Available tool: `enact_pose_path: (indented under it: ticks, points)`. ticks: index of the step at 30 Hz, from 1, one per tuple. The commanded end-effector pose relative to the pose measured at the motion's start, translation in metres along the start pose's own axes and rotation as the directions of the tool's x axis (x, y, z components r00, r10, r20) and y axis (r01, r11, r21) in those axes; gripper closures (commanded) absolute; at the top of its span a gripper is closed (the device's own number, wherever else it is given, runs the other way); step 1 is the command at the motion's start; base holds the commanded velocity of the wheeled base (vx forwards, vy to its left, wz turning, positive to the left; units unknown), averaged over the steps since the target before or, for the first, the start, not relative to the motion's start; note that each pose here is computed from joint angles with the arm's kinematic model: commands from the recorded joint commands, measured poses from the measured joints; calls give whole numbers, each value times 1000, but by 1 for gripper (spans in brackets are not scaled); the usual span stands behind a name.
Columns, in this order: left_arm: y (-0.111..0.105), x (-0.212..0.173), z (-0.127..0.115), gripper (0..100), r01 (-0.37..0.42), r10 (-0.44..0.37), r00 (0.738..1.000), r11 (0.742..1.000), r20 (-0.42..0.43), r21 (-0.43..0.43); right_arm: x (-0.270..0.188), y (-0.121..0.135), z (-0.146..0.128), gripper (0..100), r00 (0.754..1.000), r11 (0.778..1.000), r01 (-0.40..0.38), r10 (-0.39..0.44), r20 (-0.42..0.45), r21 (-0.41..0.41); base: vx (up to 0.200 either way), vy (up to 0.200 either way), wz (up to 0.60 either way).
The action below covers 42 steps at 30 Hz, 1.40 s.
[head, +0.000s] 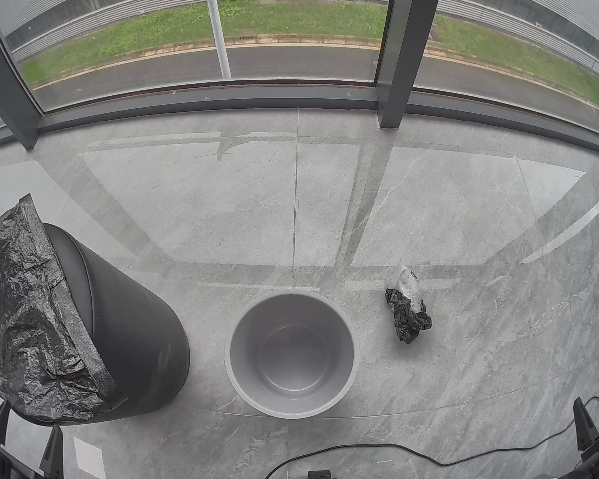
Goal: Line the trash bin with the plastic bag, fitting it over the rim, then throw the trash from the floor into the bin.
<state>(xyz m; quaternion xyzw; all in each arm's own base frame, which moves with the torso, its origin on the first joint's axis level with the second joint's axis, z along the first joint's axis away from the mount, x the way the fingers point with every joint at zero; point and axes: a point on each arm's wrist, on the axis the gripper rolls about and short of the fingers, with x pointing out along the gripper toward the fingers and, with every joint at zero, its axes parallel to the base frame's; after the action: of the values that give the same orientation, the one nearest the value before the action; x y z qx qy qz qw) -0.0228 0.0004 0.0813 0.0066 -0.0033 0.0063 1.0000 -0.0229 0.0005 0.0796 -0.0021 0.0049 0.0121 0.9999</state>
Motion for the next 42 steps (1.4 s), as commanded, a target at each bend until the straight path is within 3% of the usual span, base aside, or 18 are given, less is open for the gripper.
enact_pose_path:
  ticks: [1, 3, 4, 7, 10, 15, 18, 21, 24, 30, 34, 36, 37, 40, 42]
  points:
    - [0, -2, 3, 0, -18, 19, 999, 1000, 42, -13, -23, 0, 65, 0, 977, 993, -34, 9, 214, 112, 0, 0, 0]
    - [1, -2, 5, 0, -20, 20, 999, 1000, 48, -16, -24, 0, 69, 0, 976, 992, -35, 9, 218, 117, 0, 0, 0]
    - [2, -11, 37, 0, -22, 31, 992, 998, 126, -67, -32, 0, 91, 0, 972, 990, -41, 9, 233, 134, 0, 0, 0]
    - [3, -18, 69, 0, -7, 25, 986, 993, 162, -114, -36, 0, 105, 0, 974, 995, -37, 14, 227, 97, 0, 0, 0]
    - [3, -20, 105, 0, -13, 25, 985, 997, 168, -75, -22, 0, 117, 0, 981, 999, -22, 12, 193, 50, 0, 0, 0]
    - [3, 14, 141, 0, -75, 81, 991, 995, 102, -59, 26, -1, 157, 0, 968, 993, -59, 33, 250, 98, 0, 0, 0]
    - [7, 54, 153, 0, -218, 218, 975, 976, 44, 2, 69, -1, 184, 0, 961, 993, -63, 33, 275, 103, 0, 0, 0]
    - [10, 87, 158, 0, -288, 287, 958, 953, 18, 99, 108, 0, 201, 0, 963, 989, -77, 40, 266, 129, 0, 0, 0]
    - [14, 123, 160, 0, -373, 375, 927, 919, 6, 125, 145, 6, 210, 0, 966, 973, -126, 76, 245, 196, 0, 0, 0]
    - [18, 167, 164, 0, -454, 462, 887, 872, 2, 185, 174, 21, 211, 0, 962, 939, -213, 153, 226, 270, 0, 0, 0]
    - [22, 209, 177, 0, -494, 506, 862, 835, 15, 242, 190, 27, 194, 0, 970, 937, -217, 174, 172, 273, 0, 0, 0]
    - [22, 214, 178, 0, -499, 511, 859, 831, 15, 248, 191, 27, 193, 0, 970, 936, -218, 176, 171, 275, 0, 0, 0]
    - [24, 237, 185, 0, -505, 526, 851, 811, 12, 295, 198, 28, 191, 0, 968, 935, -221, 176, 181, 275, 0, 0, 0]
    - [23, 257, 190, 0, -503, 525, 851, 808, 14, 308, 202, 29, 189, 0, 968, 936, -220, 174, 181, 274, 0, 0, 0]
    - [23, 271, 195, 0, -529, 551, 835, 790, 20, 310, 202, 31, 185, 0, 968, 936, -226, 185, 169, 271, 0, 0, 0]
